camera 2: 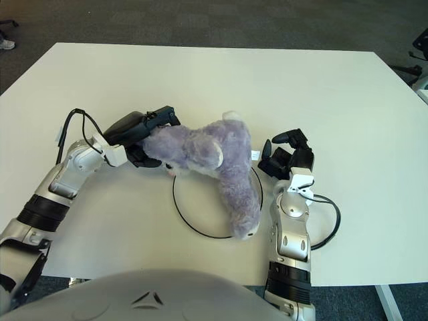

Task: Put the doll into the plate.

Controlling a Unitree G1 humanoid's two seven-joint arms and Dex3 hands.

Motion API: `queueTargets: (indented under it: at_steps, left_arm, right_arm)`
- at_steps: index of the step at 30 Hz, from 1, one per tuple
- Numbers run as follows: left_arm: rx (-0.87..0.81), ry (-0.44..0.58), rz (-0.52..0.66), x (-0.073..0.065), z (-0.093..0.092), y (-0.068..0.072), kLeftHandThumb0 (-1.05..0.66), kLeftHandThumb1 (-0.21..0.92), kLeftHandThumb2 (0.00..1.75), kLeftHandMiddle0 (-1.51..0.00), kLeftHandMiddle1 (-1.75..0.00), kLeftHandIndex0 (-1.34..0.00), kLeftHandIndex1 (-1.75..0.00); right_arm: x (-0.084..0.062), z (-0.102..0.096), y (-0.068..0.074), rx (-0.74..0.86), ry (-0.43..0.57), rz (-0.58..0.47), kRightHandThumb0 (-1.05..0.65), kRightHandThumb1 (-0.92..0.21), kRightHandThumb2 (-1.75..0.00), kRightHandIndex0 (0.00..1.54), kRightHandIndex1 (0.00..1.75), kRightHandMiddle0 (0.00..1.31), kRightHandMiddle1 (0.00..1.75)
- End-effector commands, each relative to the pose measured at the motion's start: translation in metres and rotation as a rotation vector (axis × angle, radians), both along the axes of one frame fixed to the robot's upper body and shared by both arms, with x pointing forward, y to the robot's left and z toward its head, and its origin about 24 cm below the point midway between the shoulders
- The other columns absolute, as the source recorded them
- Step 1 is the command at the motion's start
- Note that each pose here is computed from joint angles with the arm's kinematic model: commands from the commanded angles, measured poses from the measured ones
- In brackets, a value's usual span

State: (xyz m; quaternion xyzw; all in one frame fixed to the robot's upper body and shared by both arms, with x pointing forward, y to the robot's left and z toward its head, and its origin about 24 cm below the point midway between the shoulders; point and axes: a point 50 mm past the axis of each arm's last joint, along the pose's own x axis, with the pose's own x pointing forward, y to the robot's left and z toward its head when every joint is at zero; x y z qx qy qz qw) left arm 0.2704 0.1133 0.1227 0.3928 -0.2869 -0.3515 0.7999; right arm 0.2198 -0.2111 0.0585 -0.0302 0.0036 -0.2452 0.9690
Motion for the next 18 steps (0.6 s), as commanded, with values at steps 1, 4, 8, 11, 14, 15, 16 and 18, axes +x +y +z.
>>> queueTargets:
  at_steps: [1,4,8,11,14,15,16,18]
  left_arm:
    - [-0.032,0.001,-0.032,-0.0036,0.0025,-0.001,-0.01,0.2,1.45,-0.58,-1.75,-0.57,-1.74]
    - [-0.046,0.01,-0.045,-0.0048,0.0022,-0.0011,-0.01,0.2,1.45,-0.58,-1.75,-0.57,-1.74]
    - [-0.057,0.018,-0.059,-0.0054,0.0012,-0.001,-0.01,0.2,1.45,-0.59,-1.75,-0.58,-1.74]
    - [-0.062,0.022,-0.066,-0.0053,0.0007,-0.001,-0.01,0.2,1.45,-0.59,-1.75,-0.57,-1.74]
    - [-0.062,0.024,-0.067,-0.0048,0.0004,-0.0009,-0.01,0.2,1.45,-0.59,-1.75,-0.57,-1.74]
    - [-0.062,0.025,-0.067,-0.0047,0.0003,-0.0009,-0.01,0.2,1.45,-0.59,-1.75,-0.57,-1.74]
    - [-0.063,0.025,-0.067,-0.0047,0.0003,-0.0009,-0.01,0.2,1.45,-0.58,-1.75,-0.57,-1.74]
    - [-0.067,0.025,-0.064,-0.0046,0.0004,-0.0011,-0.01,0.2,1.45,-0.58,-1.75,-0.57,-1.74]
  right_arm:
    - [-0.0006,0.0006,-0.0011,0.005,-0.014,-0.005,-0.45,-0.4,-1.21,1.14,1.75,0.55,1.75]
    - [-0.0006,0.0007,-0.001,0.006,-0.015,-0.005,-0.45,-0.41,-1.21,1.14,1.75,0.54,1.75]
    - [-0.0006,0.0008,-0.0009,-0.004,-0.012,-0.003,-0.45,-0.41,-1.2,1.14,1.75,0.54,1.75]
    - [-0.0005,0.0008,-0.001,-0.012,-0.009,-0.003,-0.45,-0.41,-1.2,1.13,1.75,0.54,1.75]
    - [-0.0005,0.0009,-0.0008,-0.011,-0.008,-0.004,-0.45,-0.41,-1.2,1.12,1.75,0.54,1.75]
    - [-0.0005,0.0009,-0.0008,-0.011,-0.008,-0.004,-0.45,-0.41,-1.2,1.12,1.75,0.54,1.75]
    - [-0.0006,0.0009,-0.0008,-0.01,-0.008,-0.004,-0.45,-0.41,-1.2,1.12,1.75,0.54,1.75]
    - [-0.0005,0.001,-0.0007,-0.009,-0.009,-0.004,-0.45,-0.41,-1.2,1.12,1.75,0.54,1.75]
